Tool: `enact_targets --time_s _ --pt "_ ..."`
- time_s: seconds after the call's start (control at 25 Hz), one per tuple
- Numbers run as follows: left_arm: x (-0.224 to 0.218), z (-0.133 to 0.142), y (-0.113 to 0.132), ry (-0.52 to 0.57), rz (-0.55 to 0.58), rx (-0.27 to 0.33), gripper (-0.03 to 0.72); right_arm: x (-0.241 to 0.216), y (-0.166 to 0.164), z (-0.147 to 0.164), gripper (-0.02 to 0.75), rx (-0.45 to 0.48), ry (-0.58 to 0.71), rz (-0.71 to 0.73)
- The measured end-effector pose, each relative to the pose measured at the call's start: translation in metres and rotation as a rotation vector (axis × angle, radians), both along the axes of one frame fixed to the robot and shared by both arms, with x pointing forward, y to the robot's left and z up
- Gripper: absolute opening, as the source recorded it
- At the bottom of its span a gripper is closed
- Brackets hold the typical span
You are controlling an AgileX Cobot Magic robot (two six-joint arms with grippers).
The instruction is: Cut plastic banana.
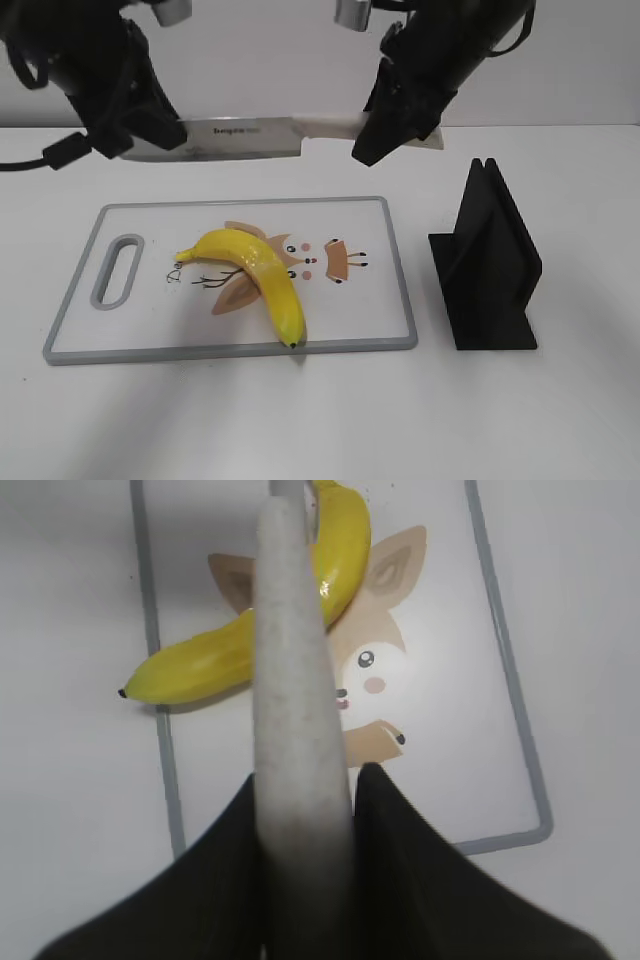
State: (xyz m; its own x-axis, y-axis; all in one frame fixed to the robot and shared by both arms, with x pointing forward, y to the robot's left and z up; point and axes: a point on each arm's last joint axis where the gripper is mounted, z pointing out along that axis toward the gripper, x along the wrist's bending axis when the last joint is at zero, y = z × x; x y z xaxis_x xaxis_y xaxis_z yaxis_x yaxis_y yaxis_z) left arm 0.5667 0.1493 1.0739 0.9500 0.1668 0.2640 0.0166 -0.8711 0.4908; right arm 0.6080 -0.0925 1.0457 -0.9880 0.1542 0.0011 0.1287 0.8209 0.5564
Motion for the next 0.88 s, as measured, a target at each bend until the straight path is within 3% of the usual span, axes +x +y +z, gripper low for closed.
enact_targets --time_s 0.16,0.36,0.88 --pt "0.003 -0.031 0.0 0.058 0.066 0.005 0.005 0.006 0.002 -0.02 0.237 -0.024 0.103 -0.12" --pt "0.005 -0.053 -0.001 0.057 0.128 -0.011 0.008 0.012 0.004 -0.037 0.296 -0.069 0.169 -0.265" --pt "0.015 -0.108 -0.014 0.177 0.126 0.039 0.01 0.022 0.007 -0.098 0.32 -0.166 0.284 -0.286"
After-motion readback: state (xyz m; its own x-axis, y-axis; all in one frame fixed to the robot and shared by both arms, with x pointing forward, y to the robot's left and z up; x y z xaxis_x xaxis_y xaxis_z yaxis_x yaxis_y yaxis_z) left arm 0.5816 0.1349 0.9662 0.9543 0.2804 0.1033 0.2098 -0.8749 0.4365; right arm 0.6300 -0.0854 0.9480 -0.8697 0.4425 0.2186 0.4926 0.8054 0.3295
